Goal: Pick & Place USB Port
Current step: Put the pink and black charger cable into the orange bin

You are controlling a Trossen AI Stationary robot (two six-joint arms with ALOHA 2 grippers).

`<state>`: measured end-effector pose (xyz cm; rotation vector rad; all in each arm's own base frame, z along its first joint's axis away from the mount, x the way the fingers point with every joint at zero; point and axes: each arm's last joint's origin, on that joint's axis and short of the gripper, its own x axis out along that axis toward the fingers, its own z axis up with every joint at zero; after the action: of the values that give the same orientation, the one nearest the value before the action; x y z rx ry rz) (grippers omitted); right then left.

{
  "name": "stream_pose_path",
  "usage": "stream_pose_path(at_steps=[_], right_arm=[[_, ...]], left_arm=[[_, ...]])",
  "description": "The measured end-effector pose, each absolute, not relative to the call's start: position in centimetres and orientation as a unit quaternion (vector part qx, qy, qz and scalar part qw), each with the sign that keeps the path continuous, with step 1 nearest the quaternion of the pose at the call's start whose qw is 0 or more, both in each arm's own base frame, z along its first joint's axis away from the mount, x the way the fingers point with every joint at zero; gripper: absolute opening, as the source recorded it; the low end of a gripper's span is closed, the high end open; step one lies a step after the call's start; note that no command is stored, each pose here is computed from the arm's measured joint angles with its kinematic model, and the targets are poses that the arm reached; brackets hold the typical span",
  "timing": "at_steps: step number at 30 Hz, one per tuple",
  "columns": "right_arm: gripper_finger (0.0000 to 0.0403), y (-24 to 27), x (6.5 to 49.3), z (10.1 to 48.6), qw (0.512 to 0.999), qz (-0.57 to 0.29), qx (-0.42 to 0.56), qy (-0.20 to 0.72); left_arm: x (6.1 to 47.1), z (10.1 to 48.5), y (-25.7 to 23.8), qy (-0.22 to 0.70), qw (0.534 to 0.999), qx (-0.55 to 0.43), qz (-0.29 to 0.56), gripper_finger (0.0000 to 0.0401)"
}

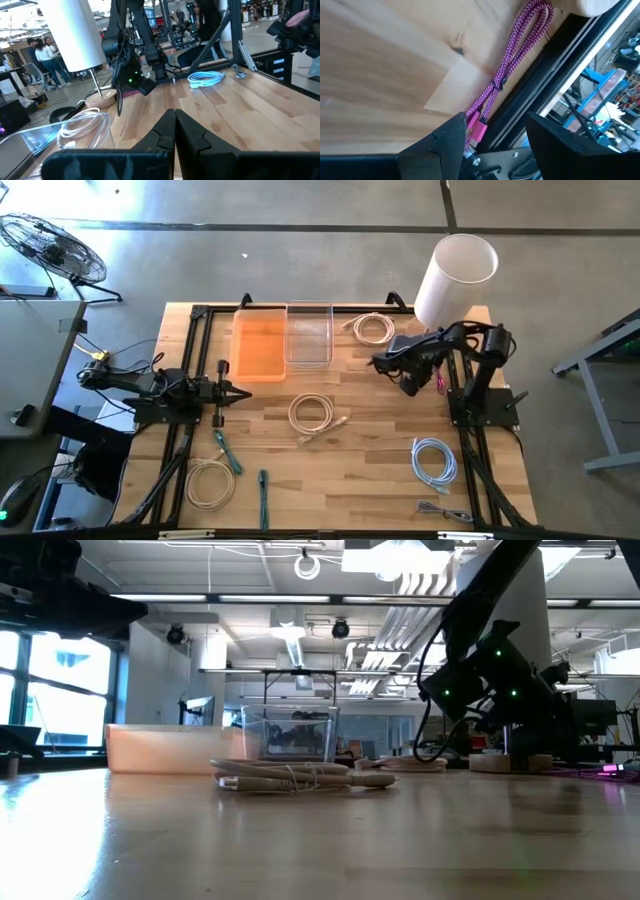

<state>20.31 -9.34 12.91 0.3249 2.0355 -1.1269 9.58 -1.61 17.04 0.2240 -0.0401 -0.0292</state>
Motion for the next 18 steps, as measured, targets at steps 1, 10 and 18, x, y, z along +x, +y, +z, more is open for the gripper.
stream_pose_path(at_steps=[1, 10, 18], right_arm=[[0.0197, -9.5, 20.2, 12.9, 0.385, -0.444, 0.131, 0.799], [0.0197, -10.3, 20.0, 12.8, 0.382, -0.440, 0.154, 0.798], [0.0197, -9.7, 18.3, 11.5, 0.360, -0.433, 0.152, 0.812]], left_arm=[[9.6, 17.0, -1.6, -0.020, 0.993, 0.112, -0.015, 0.0000], [9.6, 17.0, -1.7, -0.021, 0.993, 0.112, -0.027, 0.0000], [9.6, 17.0, -1.7, -0.021, 0.993, 0.112, -0.027, 0.0000]])
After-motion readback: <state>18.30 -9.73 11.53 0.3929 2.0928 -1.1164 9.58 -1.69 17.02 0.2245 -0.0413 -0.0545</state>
